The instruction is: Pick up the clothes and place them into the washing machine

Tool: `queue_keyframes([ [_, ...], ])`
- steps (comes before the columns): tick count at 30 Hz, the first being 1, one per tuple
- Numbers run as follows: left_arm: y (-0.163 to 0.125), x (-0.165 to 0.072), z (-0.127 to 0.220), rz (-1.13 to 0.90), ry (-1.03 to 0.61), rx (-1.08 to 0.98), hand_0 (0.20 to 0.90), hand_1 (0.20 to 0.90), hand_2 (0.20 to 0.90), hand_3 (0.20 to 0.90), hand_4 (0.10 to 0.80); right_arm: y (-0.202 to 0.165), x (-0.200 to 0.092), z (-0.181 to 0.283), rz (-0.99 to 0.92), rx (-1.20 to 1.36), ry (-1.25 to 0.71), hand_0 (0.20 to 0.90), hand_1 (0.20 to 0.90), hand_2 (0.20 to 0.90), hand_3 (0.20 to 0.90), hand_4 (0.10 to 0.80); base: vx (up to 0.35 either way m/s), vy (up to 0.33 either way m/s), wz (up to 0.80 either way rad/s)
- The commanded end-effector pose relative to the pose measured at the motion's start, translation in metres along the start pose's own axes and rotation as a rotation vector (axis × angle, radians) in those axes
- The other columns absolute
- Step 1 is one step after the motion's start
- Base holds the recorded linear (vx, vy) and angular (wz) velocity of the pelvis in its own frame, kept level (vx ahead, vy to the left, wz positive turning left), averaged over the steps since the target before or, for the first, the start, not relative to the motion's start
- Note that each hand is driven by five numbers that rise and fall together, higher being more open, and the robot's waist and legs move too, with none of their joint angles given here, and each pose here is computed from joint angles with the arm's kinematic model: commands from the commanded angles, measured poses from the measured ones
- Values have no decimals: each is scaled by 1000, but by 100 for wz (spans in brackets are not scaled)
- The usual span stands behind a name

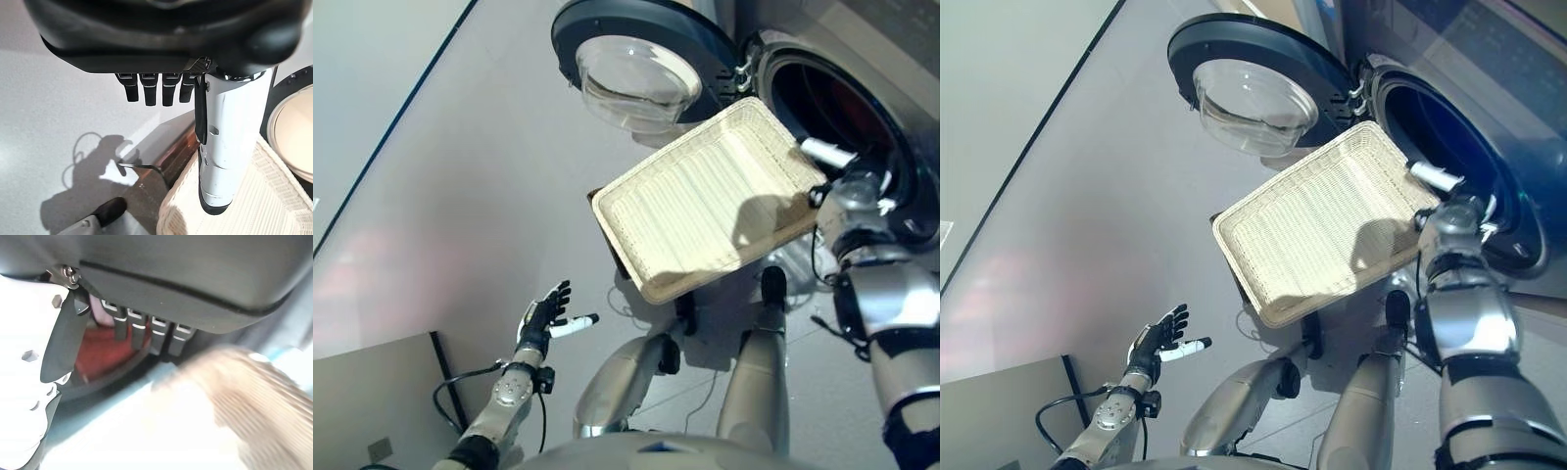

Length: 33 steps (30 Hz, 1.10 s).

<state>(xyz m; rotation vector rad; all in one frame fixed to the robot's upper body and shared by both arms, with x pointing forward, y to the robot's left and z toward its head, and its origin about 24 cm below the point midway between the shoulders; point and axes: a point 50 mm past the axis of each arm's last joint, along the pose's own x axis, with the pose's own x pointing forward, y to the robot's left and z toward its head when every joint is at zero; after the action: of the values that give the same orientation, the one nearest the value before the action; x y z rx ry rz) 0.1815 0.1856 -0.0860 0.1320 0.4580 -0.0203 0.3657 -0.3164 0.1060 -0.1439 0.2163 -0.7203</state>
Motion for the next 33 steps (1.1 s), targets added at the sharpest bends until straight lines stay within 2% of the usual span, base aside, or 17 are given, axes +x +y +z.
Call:
queue_keyframes([
  [1, 29, -3, -2, 110, -4, 7, 900, 900, 900, 900, 800, 13, -4, 15, 88, -72, -143, 900, 900, 900, 900, 800, 0, 0, 0],
  [5, 36, -2, -1, 137, -3, -5, 900, 900, 900, 900, 800, 34, -15, -5, 187, -127, -134, 900, 900, 900, 900, 800, 0, 0, 0],
  [7, 43, -2, 3, 145, -22, 9, 900, 900, 900, 900, 800, 51, -24, -8, 271, -284, -180, 900, 900, 900, 900, 800, -46, -32, 4],
  [11, 48, -1, 8, 166, -41, 3, 900, 900, 900, 900, 800, 57, -29, -13, 298, -263, -188, 900, 900, 900, 900, 800, -33, -33, 14],
  [16, 49, 0, 8, 179, -43, 18, 900, 900, 900, 900, 800, 65, -45, -50, 380, -285, -150, 900, 900, 900, 900, 800, 23, -36, 11],
  [17, 52, -2, 5, 194, -33, 16, 900, 900, 900, 900, 800, 68, -57, -66, 436, -306, -165, 900, 900, 900, 900, 800, 76, -49, 13],
  [20, 53, -4, -5, 203, 14, 32, 900, 900, 900, 900, 800, 57, -62, -93, 436, -330, -95, 900, 900, 900, 900, 800, 79, -44, 10],
  [21, 52, -8, -19, 203, 77, 45, 900, 900, 900, 900, 800, 49, -73, -122, 456, -338, -28, 900, 900, 900, 900, 800, 110, -55, 2],
  [22, 52, -8, -19, 203, 77, 45, 900, 900, 900, 900, 800, 49, -73, -122, 456, -338, -27, 900, 900, 900, 900, 800, 159, -93, 1],
  [23, 51, -13, -35, 202, 157, 61, 900, 900, 900, 900, 800, 41, -86, -147, 479, -344, 29, 900, 900, 900, 900, 800, 69, -44, -1],
  [27, 47, -22, -59, 192, 282, 85, 900, 900, 900, 900, 800, 26, -102, -167, 495, -388, 18, 900, 900, 900, 900, 800, 112, -75, 7],
  [29, 36, -34, -83, 143, 418, 73, 900, 900, 900, 900, 800, -4, -116, -200, 440, -320, 145, 900, 900, 900, 900, 800, 117, -64, 4],
  [33, 33, -42, -93, 99, 465, 93, 900, 900, 900, 900, 800, -29, -142, -238, 432, -361, 280, 900, 900, 900, 900, 800, 60, -21, 1],
])
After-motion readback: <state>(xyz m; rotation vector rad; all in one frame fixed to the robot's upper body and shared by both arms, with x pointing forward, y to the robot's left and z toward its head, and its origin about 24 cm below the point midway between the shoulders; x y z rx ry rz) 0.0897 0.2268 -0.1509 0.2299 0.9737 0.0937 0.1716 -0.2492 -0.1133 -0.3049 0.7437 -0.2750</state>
